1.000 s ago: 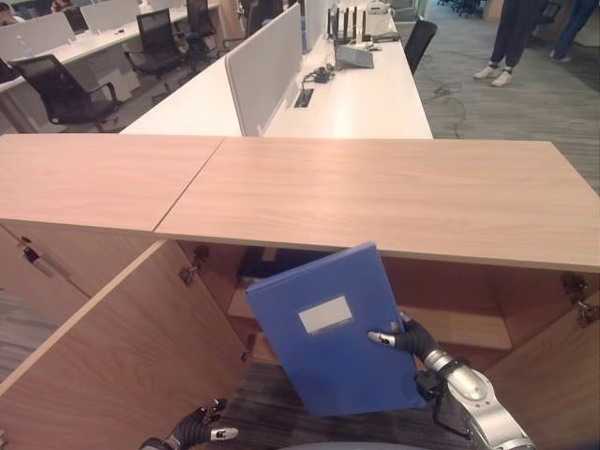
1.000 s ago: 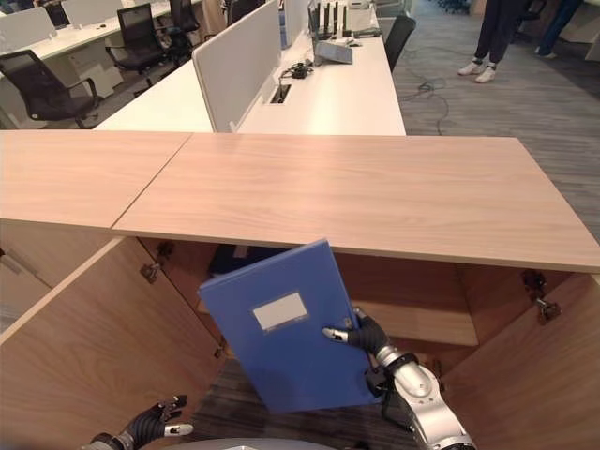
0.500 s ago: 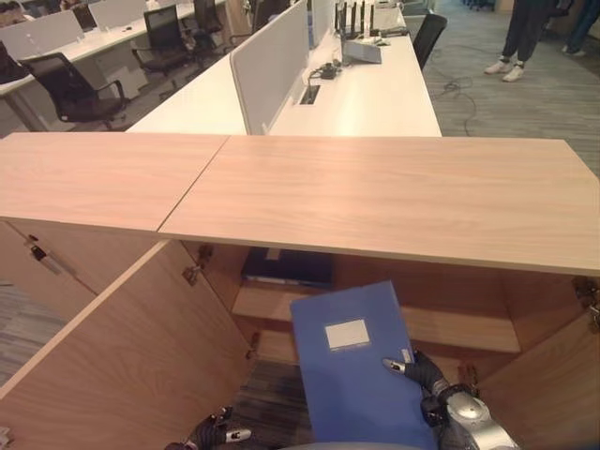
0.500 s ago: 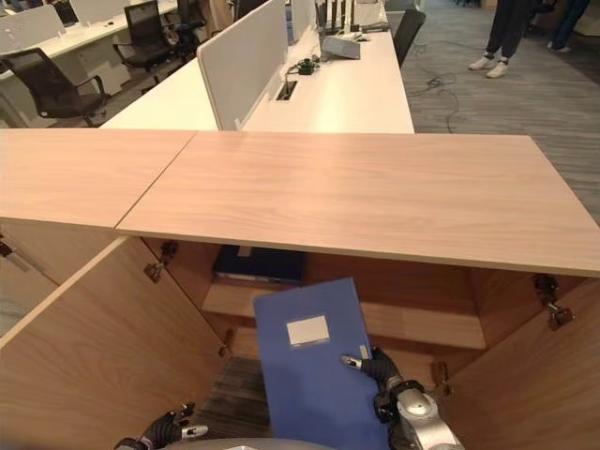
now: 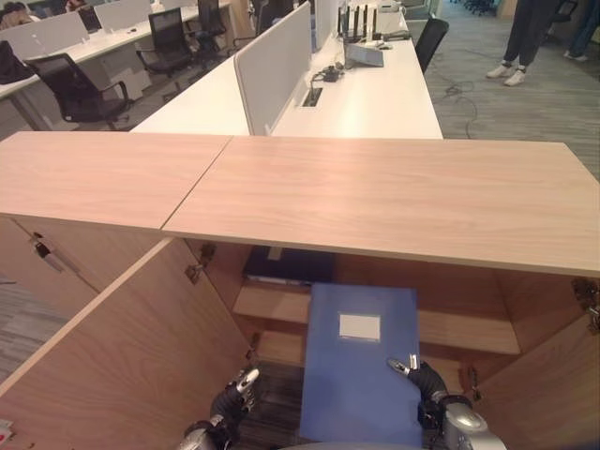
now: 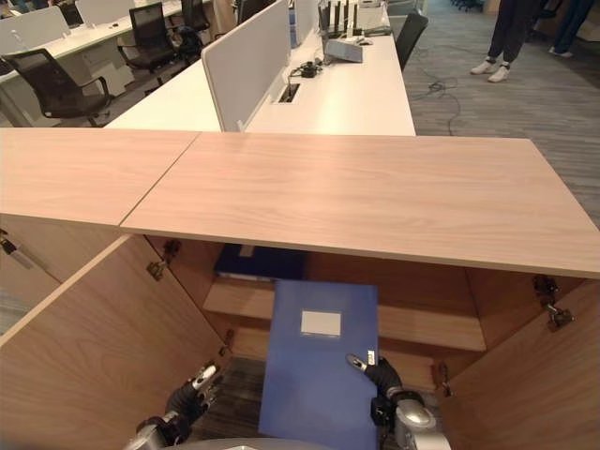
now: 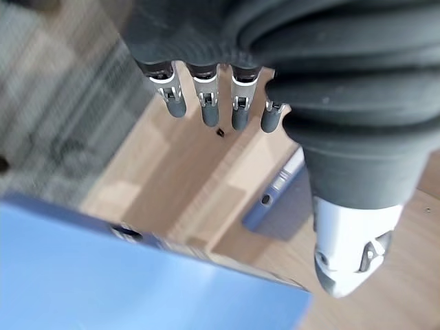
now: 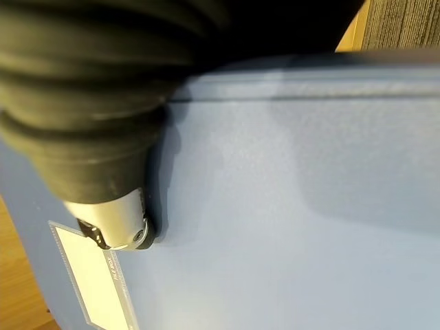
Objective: Put the empty folder in the office cabinet
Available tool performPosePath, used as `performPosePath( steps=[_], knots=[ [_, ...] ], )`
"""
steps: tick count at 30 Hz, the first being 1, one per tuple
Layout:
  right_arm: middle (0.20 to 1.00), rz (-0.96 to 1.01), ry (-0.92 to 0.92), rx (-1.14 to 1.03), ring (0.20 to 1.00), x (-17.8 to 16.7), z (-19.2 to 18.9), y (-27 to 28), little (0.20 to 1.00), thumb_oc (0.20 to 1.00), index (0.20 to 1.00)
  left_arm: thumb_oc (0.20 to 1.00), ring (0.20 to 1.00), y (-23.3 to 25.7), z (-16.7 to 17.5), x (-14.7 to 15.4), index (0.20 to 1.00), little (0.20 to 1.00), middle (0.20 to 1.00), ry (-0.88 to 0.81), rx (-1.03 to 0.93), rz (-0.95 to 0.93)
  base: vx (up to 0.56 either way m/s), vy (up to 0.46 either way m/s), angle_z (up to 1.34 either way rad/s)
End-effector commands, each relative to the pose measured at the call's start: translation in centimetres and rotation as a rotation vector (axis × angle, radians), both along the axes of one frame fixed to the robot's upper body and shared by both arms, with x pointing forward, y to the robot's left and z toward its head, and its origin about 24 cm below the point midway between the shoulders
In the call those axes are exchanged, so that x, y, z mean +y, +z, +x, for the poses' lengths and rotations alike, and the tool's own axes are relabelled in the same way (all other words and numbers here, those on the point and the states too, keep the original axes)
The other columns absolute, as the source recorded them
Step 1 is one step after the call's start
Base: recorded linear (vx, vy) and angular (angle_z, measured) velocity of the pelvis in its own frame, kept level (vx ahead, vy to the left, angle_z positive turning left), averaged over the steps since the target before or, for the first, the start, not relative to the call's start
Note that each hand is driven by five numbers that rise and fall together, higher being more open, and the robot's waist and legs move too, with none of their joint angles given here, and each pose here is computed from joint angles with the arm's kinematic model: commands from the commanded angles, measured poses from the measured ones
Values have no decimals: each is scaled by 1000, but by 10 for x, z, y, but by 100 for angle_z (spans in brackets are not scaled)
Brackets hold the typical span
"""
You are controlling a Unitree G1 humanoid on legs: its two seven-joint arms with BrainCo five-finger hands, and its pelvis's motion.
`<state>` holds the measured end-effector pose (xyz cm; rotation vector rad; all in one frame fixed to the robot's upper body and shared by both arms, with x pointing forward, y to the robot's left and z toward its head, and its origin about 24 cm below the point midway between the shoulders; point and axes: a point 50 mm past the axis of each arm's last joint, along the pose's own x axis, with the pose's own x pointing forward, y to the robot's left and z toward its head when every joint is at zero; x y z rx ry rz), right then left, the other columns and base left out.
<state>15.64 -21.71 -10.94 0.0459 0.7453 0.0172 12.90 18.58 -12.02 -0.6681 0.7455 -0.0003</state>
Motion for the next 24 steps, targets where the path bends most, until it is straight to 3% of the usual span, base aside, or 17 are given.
performPosePath(
  steps=[1, 8, 24],
  knots=[
    [200, 94, 4, -43, 200, 17, 16, 2, 200, 200, 200, 1000, 1000, 19, 29, 0, 1000, 1000, 1000, 52, -137, -151, 0, 0, 0],
    [200, 101, -3, -16, 200, 18, 12, -2, 200, 200, 200, 1000, 1000, 24, 24, -13, 1000, 1000, 1000, 66, -154, -318, 0, 0, 0],
    [200, 105, -28, 3, 200, 16, 10, -5, 200, 200, 200, 1000, 1000, 26, 16, -18, 1000, 1000, 1000, 41, -158, -360, 0, 0, 0]
  ],
)
